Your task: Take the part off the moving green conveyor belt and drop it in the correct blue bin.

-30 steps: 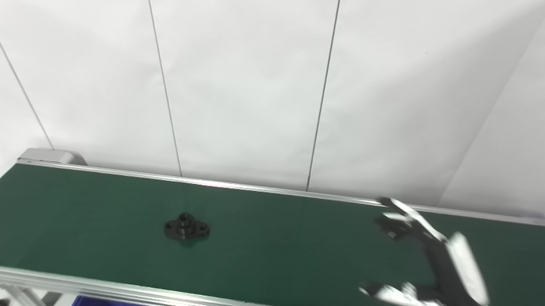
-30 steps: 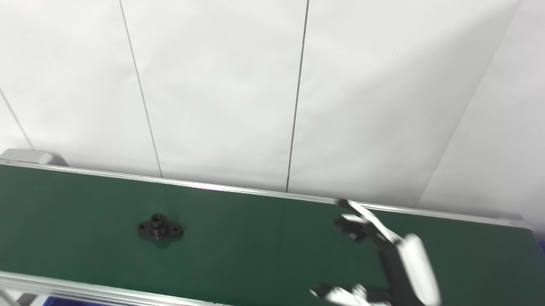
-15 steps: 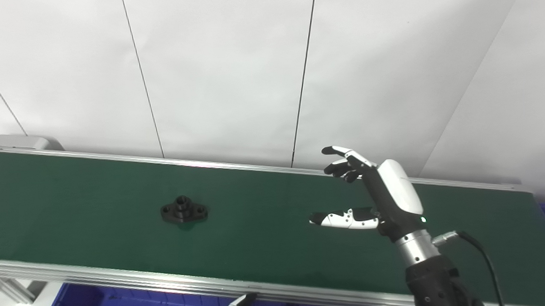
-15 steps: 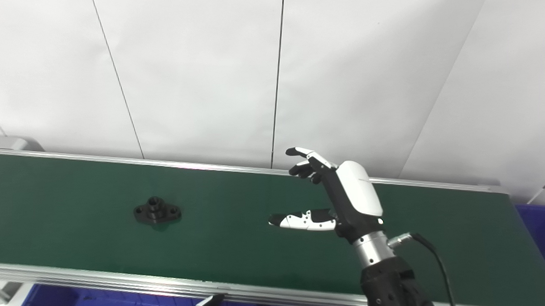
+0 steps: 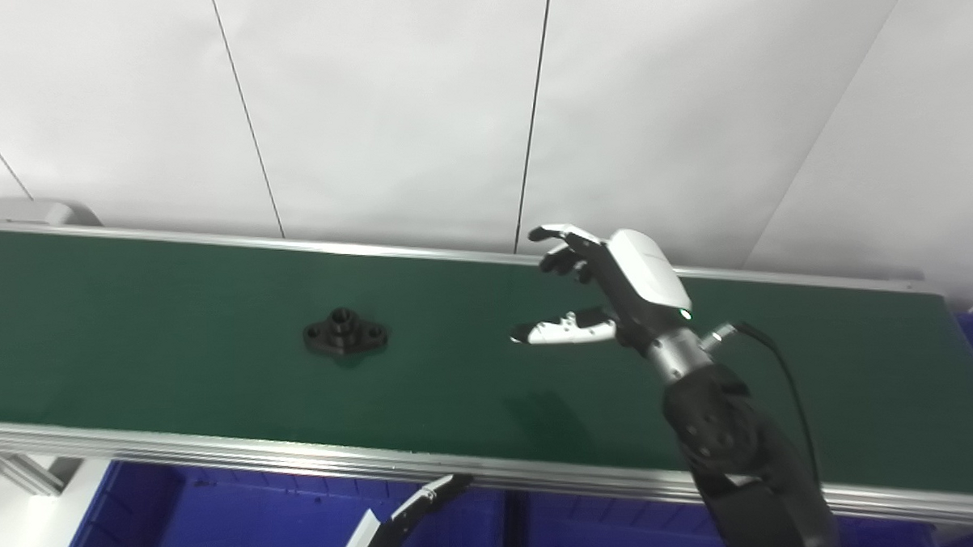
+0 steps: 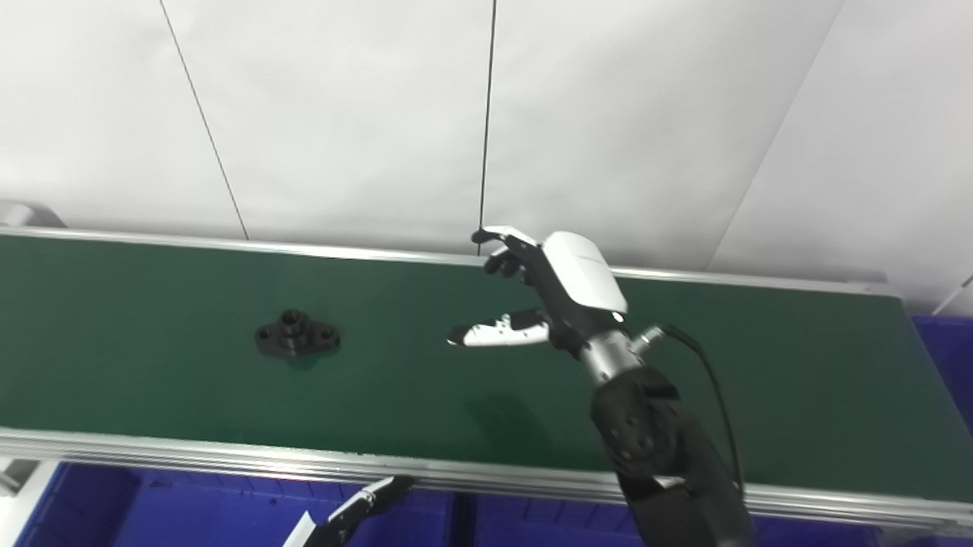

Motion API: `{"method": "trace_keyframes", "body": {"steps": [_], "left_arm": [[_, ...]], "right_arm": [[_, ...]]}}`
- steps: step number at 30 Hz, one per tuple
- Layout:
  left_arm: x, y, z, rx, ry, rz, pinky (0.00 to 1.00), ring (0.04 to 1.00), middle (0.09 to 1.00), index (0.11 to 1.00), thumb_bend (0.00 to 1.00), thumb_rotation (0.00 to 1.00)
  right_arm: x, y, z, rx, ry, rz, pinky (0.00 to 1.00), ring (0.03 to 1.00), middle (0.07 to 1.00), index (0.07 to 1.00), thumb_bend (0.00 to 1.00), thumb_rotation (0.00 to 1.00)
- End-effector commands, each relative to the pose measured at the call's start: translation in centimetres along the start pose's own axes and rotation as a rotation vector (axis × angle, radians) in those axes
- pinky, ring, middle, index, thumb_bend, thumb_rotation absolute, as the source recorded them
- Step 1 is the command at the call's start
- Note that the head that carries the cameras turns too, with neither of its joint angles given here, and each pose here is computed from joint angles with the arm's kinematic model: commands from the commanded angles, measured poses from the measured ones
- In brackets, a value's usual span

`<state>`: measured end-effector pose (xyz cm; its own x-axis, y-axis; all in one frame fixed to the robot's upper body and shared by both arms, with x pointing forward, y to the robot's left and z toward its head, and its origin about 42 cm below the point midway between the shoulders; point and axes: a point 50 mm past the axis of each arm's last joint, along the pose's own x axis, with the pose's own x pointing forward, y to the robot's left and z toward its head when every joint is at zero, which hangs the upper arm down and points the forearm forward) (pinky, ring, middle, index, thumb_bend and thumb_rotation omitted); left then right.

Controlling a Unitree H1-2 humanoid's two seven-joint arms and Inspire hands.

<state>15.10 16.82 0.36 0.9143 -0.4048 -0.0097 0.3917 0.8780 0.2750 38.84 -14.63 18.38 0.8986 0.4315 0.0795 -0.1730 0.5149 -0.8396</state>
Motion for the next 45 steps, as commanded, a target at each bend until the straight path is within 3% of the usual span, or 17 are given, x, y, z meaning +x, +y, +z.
{"method": "trace_keyframes", "body": {"steps": [1, 6, 23, 33, 45], "left_arm": [[0.9, 0.4, 0.8, 0.002, -0.05, 0.004, 0.83, 0.842, 0.838, 0.824, 0.86, 0.66], [1.2, 0.3, 0.9, 0.003, -0.057, 0.009, 0.79, 0.807, 0.806, 0.784, 0.85, 0.64], [1.5, 0.0, 0.3, 0.014, -0.043, -0.001, 0.77, 0.789, 0.795, 0.781, 0.85, 0.61], [1.4, -0.2, 0.0, 0.03, -0.039, -0.01, 0.79, 0.797, 0.8, 0.791, 0.86, 0.63], [1.7, -0.5, 0.0, 0.036, -0.043, -0.011, 0.79, 0.805, 0.805, 0.792, 0.86, 0.63]], "right_arm": [[2.1, -1.4, 1.7, -0.035, -0.063, -0.042, 0.54, 0.627, 0.632, 0.779, 0.86, 0.49], [3.9, -0.1, 2.2, -0.05, -0.06, 0.003, 0.56, 0.635, 0.625, 0.767, 0.87, 0.46], [8.4, 3.0, 3.8, -0.138, -0.051, 0.107, 0.6, 0.643, 0.658, 0.773, 0.88, 0.41], [10.0, 4.2, 5.2, -0.226, -0.081, 0.15, 0.6, 0.673, 0.704, 0.774, 0.89, 0.43], [10.9, 5.8, 5.0, -0.299, -0.061, 0.195, 0.61, 0.699, 0.71, 0.774, 0.91, 0.35]]}}
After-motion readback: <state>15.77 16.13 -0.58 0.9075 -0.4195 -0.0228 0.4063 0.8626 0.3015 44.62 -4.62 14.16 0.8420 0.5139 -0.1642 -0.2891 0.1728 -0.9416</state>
